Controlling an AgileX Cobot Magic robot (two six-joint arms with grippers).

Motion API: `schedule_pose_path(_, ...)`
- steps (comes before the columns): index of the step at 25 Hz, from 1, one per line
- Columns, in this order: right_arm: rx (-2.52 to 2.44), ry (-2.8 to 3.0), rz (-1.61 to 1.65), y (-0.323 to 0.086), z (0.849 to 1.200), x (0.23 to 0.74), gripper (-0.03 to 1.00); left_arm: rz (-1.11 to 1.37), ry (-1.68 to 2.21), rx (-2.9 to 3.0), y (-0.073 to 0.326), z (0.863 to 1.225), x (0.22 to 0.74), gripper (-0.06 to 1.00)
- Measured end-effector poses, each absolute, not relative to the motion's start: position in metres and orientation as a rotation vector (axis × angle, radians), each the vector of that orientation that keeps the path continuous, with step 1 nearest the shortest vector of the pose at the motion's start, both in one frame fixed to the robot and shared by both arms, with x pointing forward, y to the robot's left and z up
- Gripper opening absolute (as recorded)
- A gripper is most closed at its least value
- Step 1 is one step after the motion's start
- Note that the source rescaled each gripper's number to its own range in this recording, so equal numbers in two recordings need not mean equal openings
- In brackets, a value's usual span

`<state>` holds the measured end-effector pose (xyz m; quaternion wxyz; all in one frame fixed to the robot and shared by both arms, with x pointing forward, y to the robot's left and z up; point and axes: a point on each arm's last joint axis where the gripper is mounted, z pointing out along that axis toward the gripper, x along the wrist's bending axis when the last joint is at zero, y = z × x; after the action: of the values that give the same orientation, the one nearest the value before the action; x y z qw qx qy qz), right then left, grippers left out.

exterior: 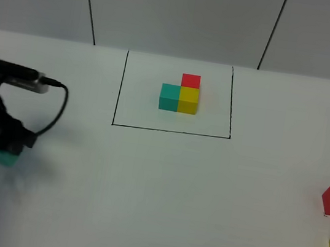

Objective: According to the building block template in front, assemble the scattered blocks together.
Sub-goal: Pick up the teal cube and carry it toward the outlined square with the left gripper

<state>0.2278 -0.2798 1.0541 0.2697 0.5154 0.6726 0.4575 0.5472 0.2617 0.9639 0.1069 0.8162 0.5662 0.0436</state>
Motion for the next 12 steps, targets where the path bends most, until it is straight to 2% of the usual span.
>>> schedule_pose_path(5,1.388,1.813,1.233,-0.28,1.054,0.228,0.76,-0.005,0.929,2.7,0.181,0.992,0.544,0.02)
schedule_pose_path(12,1.388,1.813,1.233,-0.28,1.054,0.228,0.76,0.121,0.36,2.977,0.104,0.987,0.536,0.02)
